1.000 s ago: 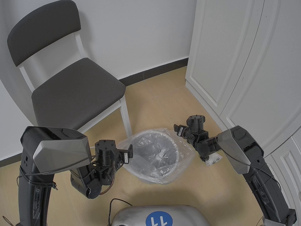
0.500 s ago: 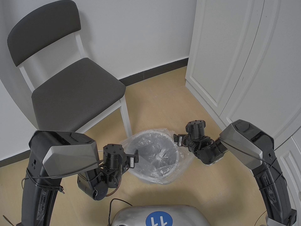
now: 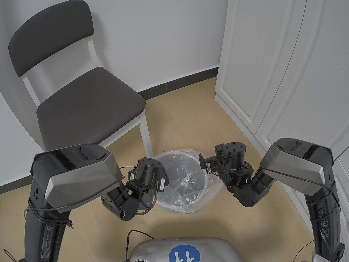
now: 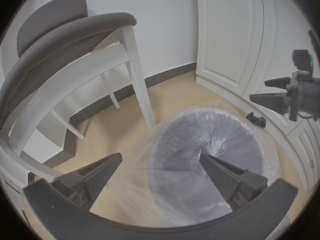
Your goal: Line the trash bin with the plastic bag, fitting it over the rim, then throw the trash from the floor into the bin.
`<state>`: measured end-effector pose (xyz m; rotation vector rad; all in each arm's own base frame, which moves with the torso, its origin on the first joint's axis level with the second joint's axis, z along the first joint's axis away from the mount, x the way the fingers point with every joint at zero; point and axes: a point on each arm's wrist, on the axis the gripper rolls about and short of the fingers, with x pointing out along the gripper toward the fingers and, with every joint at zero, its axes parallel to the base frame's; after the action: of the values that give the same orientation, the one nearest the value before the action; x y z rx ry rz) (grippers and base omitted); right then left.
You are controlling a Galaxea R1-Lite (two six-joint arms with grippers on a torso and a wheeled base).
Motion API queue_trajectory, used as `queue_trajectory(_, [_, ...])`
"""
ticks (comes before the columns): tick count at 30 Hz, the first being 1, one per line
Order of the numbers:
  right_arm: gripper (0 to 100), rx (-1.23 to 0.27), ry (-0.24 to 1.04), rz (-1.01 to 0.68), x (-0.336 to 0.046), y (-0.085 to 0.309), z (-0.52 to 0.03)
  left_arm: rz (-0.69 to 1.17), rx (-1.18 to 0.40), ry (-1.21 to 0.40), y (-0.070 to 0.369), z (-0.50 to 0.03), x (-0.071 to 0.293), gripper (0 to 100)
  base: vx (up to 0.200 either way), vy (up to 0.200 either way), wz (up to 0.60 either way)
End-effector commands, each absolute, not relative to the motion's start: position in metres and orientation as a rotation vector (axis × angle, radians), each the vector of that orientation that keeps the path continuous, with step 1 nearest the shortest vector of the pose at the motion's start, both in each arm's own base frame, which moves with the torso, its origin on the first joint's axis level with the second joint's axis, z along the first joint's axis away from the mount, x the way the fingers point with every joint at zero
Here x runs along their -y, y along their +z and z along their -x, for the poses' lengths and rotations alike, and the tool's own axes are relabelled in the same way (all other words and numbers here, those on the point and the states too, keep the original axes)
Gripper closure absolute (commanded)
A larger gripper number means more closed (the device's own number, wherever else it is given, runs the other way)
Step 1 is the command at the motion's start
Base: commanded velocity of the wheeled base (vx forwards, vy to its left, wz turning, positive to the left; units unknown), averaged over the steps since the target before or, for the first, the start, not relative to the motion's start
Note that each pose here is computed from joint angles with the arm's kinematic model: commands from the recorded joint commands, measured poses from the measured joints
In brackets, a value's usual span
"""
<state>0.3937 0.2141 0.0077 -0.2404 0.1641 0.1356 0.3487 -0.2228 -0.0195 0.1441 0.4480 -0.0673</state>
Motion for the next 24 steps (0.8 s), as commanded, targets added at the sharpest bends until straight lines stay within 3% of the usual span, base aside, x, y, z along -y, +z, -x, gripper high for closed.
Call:
queue_trajectory(1, [0, -0.154, 0.195, 0.267, -0.205, 0.035, -0.367, -0.170, -0.438, -0.025, -0.016, -0.362, 0.243, 0, 0.000, 0.000, 0.00])
queue_trajectory(14, [0, -0.170, 0.231, 0.311, -0.193, 0.046, -0.350, -0.343, -0.663, -0.010, 0.001, -0.315, 0.219, 0, 0.000, 0.000, 0.00])
queue_trajectory(24, [0, -0.176, 0.235, 0.316, -0.193, 0.044, -0.348, -0.398, -0.791, -0.067, -0.014, -0.274, 0.195, 0, 0.000, 0.000, 0.00])
